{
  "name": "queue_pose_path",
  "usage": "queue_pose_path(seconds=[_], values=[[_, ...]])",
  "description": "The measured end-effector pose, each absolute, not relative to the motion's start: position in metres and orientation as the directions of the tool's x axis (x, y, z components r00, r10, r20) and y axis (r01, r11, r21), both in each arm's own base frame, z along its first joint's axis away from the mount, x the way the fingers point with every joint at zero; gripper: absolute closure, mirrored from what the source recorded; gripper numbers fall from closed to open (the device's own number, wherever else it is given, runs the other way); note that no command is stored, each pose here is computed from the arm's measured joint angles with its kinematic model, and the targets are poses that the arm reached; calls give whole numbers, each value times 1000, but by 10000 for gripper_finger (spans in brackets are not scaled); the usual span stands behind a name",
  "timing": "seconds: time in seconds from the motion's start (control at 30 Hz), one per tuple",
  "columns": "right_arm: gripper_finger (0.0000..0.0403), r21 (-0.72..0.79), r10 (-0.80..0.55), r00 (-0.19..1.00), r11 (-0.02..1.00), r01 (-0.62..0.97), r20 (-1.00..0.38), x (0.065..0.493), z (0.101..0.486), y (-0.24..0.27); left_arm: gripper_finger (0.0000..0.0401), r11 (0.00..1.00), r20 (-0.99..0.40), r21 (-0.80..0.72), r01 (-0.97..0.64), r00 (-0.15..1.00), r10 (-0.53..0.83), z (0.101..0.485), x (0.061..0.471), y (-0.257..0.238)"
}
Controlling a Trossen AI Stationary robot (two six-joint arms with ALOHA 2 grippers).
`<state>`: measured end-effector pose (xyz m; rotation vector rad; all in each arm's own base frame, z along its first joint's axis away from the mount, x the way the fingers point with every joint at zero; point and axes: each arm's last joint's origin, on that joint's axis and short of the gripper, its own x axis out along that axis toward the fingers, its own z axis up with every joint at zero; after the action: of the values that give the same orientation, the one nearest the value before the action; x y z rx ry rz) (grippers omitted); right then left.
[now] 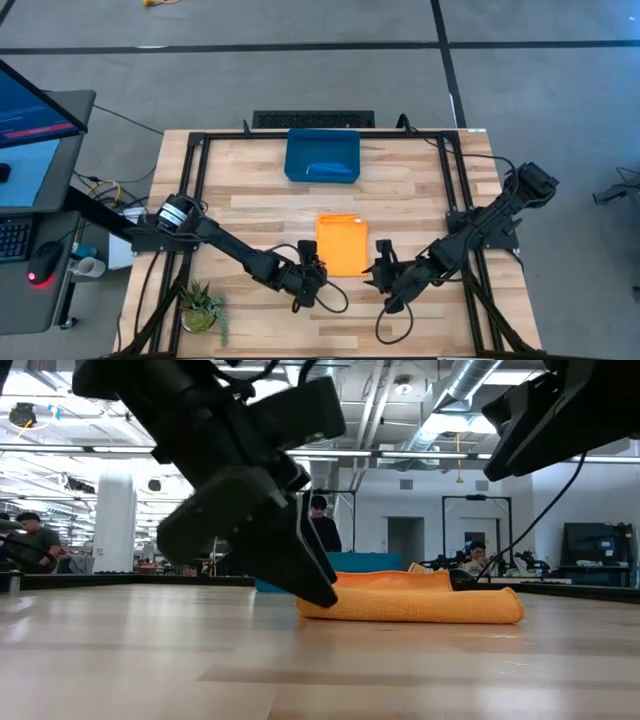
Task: Roll microfiber towels into tight, uniform cylinder then place into a basket
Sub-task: Roll the orange microfiber towel
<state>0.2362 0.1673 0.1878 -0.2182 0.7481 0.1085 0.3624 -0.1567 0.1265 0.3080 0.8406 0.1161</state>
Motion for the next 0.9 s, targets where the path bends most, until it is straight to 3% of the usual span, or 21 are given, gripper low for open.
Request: queue_pose_path(seconds=[0.33,0.47,0.77,0.9], values=[[274,-139,28,724,976,-170,-689,236,188,167,209,956,-764,294,13,604,226,99,369,-147],[274,-57,105,691,976,-208,-716,235,187,170,213,962,-769,272,-10,599,223,100,369,-146],[273,-60,97,691,978,-199,-716,237,187,166,294,973,-783,229,-43,586,210,98,368,-146],[254,-52,95,693,981,-188,-715,238,187,165,336,973,-779,227,-42,591,208,98,368,-146]])
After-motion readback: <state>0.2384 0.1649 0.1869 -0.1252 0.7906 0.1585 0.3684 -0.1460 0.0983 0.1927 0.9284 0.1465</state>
